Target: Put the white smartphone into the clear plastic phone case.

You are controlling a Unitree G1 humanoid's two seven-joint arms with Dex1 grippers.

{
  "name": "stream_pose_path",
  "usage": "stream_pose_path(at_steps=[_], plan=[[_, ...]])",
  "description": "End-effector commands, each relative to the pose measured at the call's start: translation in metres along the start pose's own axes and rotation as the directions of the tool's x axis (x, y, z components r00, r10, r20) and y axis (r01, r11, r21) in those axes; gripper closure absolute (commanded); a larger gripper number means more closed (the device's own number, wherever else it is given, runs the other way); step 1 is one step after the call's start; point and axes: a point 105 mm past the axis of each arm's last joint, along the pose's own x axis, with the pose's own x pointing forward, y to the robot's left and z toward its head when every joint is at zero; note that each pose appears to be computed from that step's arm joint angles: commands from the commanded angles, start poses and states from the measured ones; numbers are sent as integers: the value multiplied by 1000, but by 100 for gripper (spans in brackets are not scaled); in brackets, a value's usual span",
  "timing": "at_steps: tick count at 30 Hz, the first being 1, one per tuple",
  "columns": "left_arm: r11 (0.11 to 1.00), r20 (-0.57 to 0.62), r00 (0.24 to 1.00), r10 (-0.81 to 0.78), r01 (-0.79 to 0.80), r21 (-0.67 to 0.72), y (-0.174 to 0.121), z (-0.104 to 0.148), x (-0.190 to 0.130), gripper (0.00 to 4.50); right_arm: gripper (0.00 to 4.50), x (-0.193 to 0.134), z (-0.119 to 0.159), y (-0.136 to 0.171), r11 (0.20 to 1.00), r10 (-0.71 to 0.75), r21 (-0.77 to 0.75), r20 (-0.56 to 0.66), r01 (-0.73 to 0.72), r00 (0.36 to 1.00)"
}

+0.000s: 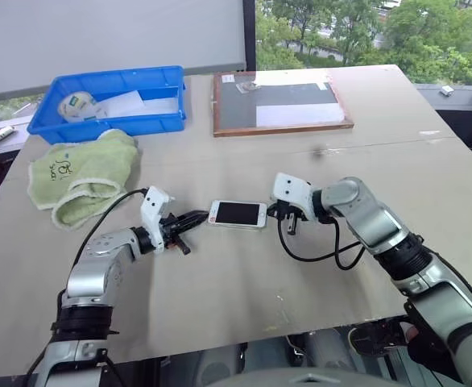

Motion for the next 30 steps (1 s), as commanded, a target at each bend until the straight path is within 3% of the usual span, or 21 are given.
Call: stream_pose_path(at_steps=[1, 6, 11, 18, 23, 30], plan=[[998, 66, 997, -43, 40, 41, -3, 26, -3, 443, 450, -29, 21, -8, 997, -68, 29, 123, 65, 990], [992, 54, 992, -112, 108, 72, -10, 32, 6, 443, 450, -43, 22, -9, 990, -128, 85, 191, 113, 973], [973, -31, 982, -186, 189, 133, -23, 21, 24, 443, 450, -29, 27, -6, 985, -138, 139, 260, 104, 956], [962, -142, 973, -181, 205, 182, -22, 8, 29, 443, 450, -3, 16, -1, 989, -75, 143, 210, 46, 975], [966, -152, 976, -158, 185, 181, -20, 5, 28, 443, 450, 12, 6, 12, 992, 15, 119, 167, -35, 986], [973, -145, 981, -128, 153, 173, -22, 1, 25, 443, 450, 34, -41, 22, 984, 108, 149, -47, -100, 993]])
